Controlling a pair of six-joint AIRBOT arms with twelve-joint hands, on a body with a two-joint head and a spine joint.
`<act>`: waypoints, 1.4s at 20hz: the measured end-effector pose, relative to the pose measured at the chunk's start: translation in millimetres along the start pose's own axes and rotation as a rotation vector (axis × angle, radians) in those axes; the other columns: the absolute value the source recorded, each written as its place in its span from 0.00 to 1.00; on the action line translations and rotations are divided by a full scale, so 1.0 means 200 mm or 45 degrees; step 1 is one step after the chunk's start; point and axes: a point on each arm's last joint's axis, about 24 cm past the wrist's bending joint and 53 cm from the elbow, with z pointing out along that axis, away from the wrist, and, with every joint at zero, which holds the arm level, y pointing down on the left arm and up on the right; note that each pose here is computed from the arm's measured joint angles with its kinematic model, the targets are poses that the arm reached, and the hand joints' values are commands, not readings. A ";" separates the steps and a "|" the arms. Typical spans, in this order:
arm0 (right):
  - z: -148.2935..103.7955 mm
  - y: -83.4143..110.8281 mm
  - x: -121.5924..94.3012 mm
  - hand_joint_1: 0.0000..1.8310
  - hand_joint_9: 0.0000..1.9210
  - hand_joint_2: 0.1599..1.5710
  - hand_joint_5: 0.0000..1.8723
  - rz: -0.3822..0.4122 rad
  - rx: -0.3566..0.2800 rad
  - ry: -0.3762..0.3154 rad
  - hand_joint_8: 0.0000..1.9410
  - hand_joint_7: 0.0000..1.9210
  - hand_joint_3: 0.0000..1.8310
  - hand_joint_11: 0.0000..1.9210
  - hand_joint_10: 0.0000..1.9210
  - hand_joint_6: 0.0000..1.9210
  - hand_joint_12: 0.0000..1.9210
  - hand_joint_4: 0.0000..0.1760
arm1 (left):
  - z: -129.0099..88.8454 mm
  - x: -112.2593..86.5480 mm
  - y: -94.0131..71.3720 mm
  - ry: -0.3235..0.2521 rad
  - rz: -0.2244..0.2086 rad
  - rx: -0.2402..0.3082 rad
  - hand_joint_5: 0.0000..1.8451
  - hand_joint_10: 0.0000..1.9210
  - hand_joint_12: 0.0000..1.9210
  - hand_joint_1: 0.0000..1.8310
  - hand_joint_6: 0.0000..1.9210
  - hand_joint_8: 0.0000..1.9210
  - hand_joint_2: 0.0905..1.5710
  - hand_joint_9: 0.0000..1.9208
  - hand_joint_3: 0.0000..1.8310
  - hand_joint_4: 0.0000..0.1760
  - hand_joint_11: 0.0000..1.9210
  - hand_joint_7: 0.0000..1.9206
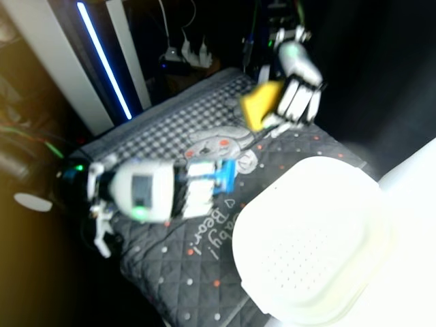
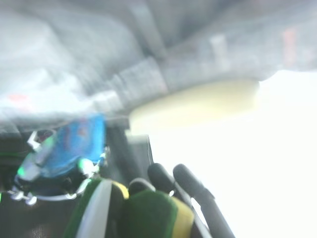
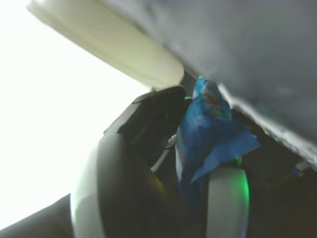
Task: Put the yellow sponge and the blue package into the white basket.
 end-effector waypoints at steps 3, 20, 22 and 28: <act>0.07 0.11 -0.06 0.76 0.51 0.66 0.53 -0.019 -0.082 -0.032 0.45 0.55 0.00 0.45 0.61 0.39 0.52 0.00 | 0.10 -0.06 -0.09 -0.034 0.031 0.070 0.58 0.30 0.70 0.67 0.41 0.53 0.68 0.51 0.00 0.12 0.33 0.52; 0.59 -0.39 -0.37 0.81 0.52 0.66 0.52 -0.144 0.352 -0.233 0.36 0.53 0.00 0.43 0.50 0.48 0.81 0.00 | 0.87 0.03 0.24 0.067 0.013 -0.295 0.56 0.36 0.70 0.69 0.35 0.55 0.68 0.57 0.00 0.00 0.45 0.56; 0.59 -0.43 -0.39 0.81 0.45 0.71 0.43 -0.161 0.406 -0.224 0.48 0.45 0.00 0.34 0.60 0.58 0.89 0.00 | 0.86 0.05 0.29 0.086 0.000 -0.346 0.55 0.50 0.80 0.69 0.35 0.61 0.69 0.53 0.00 0.00 0.44 0.53; 0.62 -0.44 -0.24 0.45 0.01 0.64 0.16 -0.169 0.413 -0.132 0.00 0.01 0.00 0.00 0.00 0.02 0.01 0.94 | 0.82 0.10 0.34 0.113 0.003 -0.370 0.21 0.01 0.49 0.53 0.01 0.01 0.69 0.29 0.00 0.42 0.17 0.17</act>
